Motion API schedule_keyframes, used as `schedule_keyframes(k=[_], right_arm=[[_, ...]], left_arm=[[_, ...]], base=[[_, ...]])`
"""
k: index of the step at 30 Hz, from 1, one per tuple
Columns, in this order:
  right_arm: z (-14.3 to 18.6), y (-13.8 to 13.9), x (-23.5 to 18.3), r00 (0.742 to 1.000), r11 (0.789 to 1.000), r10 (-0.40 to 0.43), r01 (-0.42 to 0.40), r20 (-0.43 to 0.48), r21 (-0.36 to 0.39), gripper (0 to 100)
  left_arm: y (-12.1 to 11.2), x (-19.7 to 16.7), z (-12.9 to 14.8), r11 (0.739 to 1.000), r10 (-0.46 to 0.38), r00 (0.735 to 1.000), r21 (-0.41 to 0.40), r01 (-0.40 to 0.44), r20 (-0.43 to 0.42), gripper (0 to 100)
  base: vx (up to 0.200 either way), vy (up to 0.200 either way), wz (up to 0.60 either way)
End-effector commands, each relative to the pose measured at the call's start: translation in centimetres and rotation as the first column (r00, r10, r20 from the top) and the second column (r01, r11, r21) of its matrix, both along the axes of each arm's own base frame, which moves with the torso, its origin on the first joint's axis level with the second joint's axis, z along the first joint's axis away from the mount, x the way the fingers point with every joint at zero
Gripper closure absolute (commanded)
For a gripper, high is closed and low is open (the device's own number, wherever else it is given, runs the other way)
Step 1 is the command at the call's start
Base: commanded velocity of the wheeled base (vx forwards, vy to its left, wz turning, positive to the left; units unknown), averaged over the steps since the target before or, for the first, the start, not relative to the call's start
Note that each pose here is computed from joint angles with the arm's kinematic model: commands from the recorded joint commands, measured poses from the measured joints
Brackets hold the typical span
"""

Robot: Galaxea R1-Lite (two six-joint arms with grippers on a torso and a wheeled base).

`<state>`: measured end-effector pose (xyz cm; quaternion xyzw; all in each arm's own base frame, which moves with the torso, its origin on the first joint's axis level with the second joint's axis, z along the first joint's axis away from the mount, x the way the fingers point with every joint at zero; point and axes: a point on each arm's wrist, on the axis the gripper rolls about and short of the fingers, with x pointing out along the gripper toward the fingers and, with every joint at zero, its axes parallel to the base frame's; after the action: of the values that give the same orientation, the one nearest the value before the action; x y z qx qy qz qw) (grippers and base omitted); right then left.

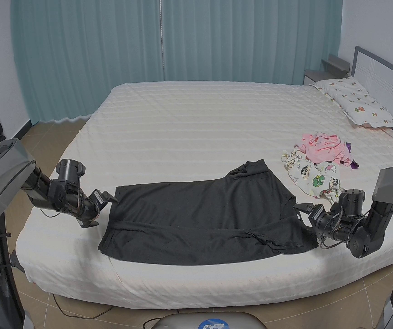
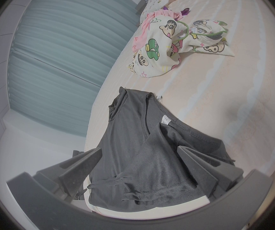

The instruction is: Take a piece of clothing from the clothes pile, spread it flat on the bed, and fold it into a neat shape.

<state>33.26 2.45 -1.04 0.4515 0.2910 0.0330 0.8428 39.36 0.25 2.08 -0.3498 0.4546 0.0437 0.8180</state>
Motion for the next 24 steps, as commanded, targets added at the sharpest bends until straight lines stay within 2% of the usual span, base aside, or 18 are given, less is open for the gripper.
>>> schedule_keyframes(k=[1,14,15,24], right_arm=[[-0.2,0.1,-0.1,1.0,1.0,0.004,-0.004,-0.008,0.0,0],[-0.2,0.1,0.0,1.0,1.0,0.005,-0.005,-0.007,0.0,0],[-0.3,0.1,0.0,1.0,1.0,0.005,-0.005,-0.008,0.0,0],[-0.3,0.1,0.0,1.0,1.0,0.003,-0.003,-0.008,0.0,0]], left_arm=[[0.4,-3.6,-1.3,0.987,-0.141,0.987,0.063,0.145,-0.072,0],[-0.4,-4.8,-2.3,0.979,-0.185,0.976,0.067,0.193,-0.115,0],[-0.4,-4.9,-2.3,0.979,-0.185,0.976,0.067,0.193,-0.116,100],[-0.4,-6.4,-1.8,0.976,-0.196,0.971,0.07,0.207,-0.136,100]], base=[[0.0,0.0,0.0],[0.0,0.0,0.0],[0.0,0.0,0.0],[0.0,0.0,0.0]])
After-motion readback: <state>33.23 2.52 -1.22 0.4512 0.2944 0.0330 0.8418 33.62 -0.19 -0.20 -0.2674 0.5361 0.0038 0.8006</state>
